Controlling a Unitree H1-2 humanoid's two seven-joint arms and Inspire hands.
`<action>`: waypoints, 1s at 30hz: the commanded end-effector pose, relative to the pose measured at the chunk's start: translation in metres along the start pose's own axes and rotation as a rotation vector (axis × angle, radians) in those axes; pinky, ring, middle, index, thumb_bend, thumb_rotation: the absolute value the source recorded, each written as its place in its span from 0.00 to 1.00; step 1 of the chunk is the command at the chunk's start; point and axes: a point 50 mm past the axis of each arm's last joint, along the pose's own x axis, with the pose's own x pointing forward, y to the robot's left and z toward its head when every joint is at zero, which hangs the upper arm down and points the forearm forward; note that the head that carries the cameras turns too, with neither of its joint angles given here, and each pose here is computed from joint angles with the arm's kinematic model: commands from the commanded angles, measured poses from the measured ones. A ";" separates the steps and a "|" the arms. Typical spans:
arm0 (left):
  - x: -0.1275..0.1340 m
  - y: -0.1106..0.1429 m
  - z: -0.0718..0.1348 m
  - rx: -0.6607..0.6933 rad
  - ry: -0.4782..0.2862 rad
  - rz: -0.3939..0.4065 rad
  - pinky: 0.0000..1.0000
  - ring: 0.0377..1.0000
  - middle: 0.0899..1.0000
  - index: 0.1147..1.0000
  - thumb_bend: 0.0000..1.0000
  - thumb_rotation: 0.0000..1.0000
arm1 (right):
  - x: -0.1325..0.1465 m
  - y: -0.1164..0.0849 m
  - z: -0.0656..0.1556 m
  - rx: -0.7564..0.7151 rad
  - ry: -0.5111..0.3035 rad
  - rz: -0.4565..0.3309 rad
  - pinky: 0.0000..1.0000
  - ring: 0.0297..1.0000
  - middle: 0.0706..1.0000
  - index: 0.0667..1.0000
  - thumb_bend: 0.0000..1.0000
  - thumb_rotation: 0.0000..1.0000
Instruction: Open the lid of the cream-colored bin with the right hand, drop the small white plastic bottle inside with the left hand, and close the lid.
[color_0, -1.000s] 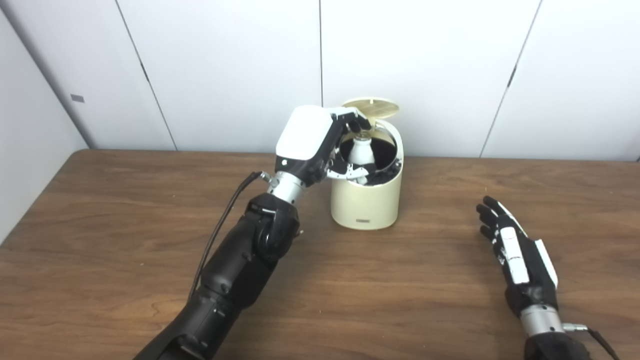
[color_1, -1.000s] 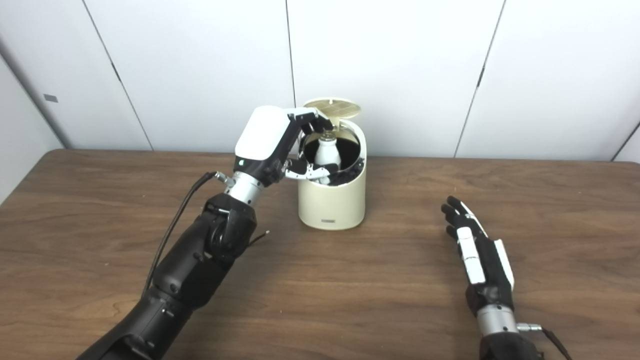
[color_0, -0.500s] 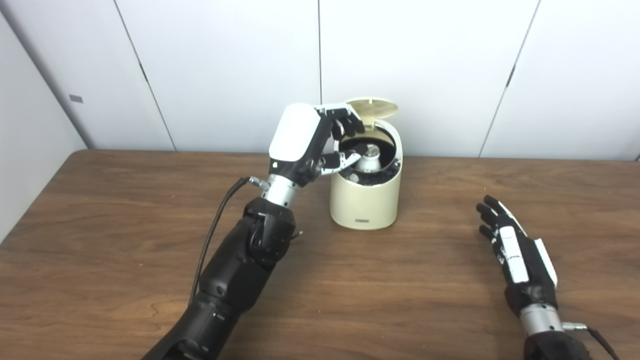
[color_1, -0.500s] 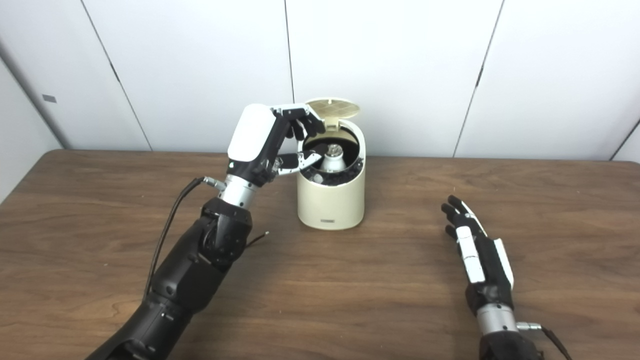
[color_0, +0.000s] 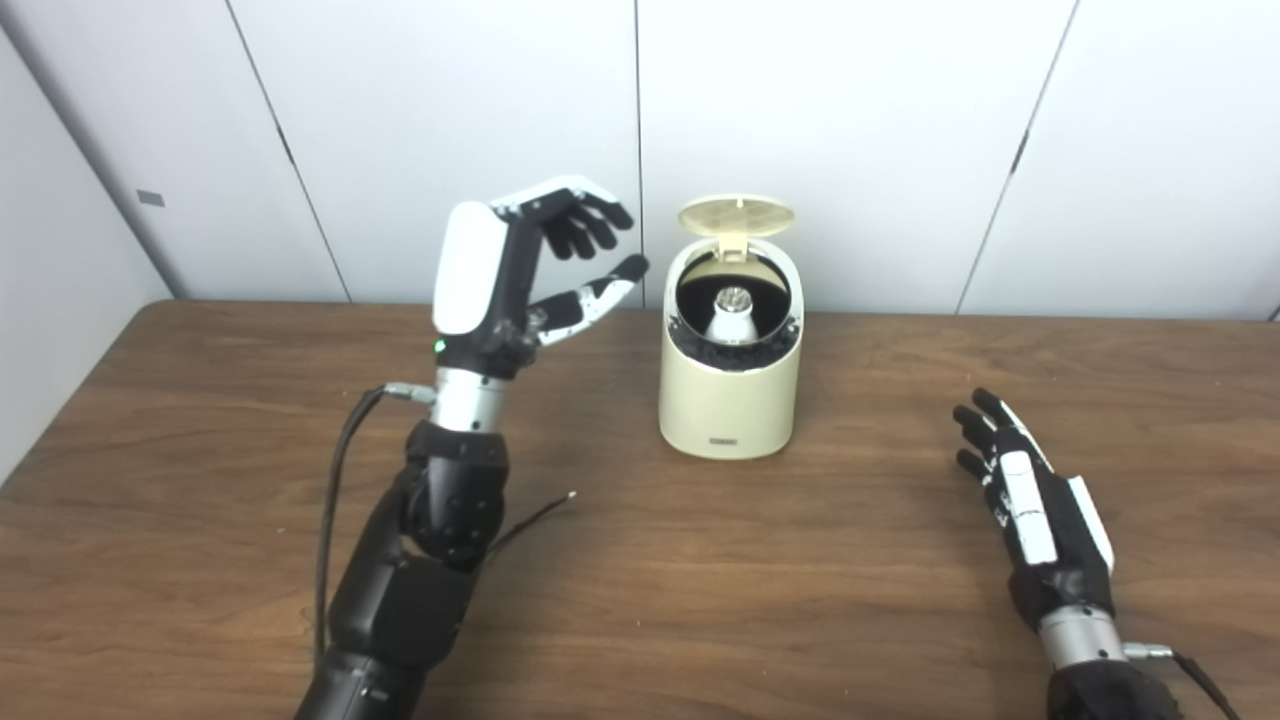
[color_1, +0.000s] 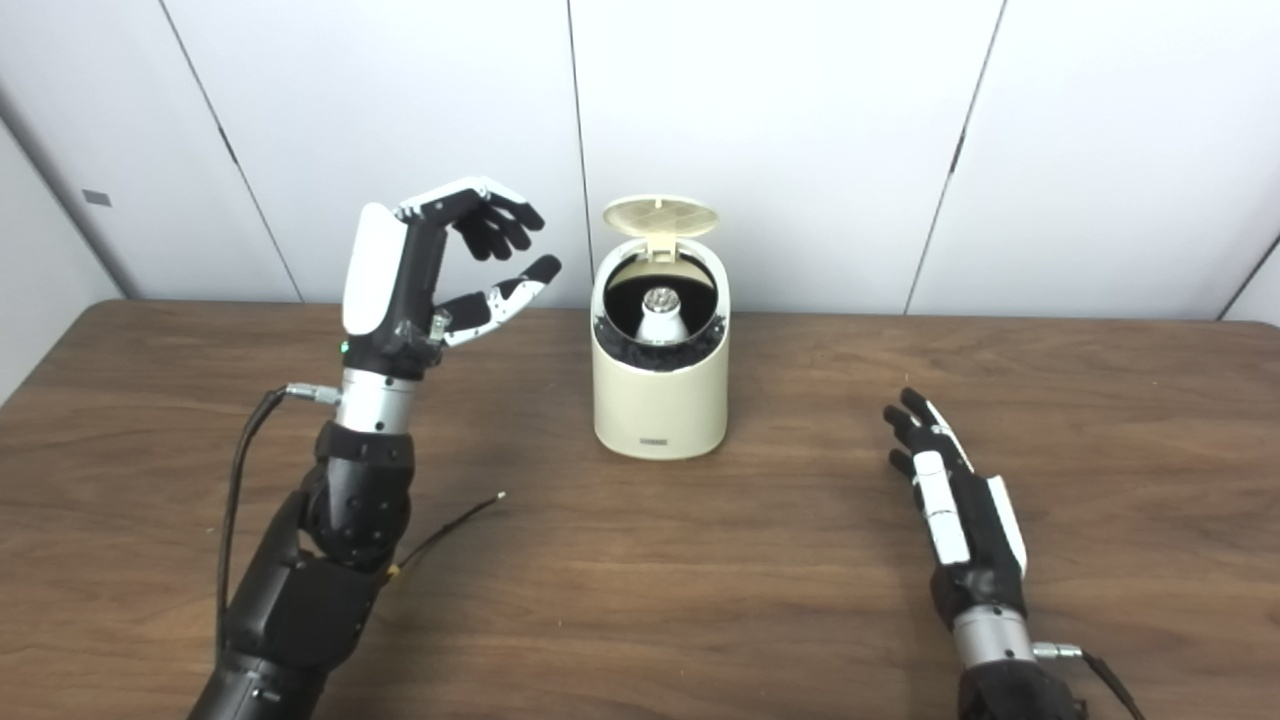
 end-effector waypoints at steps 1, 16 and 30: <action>0.009 0.018 0.009 -0.040 -0.010 0.043 0.32 0.36 0.40 0.43 0.53 0.00 | 0.007 -0.003 0.007 -0.008 -0.026 0.012 0.93 0.93 0.88 0.91 0.53 0.91; -0.066 0.029 -0.003 -0.321 0.554 -0.018 0.56 0.61 0.66 0.70 0.63 0.39 | 0.009 -0.003 0.014 0.008 -0.030 0.034 0.94 0.95 0.89 0.89 0.54 0.90; -0.109 0.004 -0.006 -0.344 0.621 -0.097 0.92 0.93 0.94 0.93 0.65 0.99 | 0.012 -0.008 0.036 -0.015 -0.086 0.082 1.00 1.00 0.98 0.97 0.58 0.95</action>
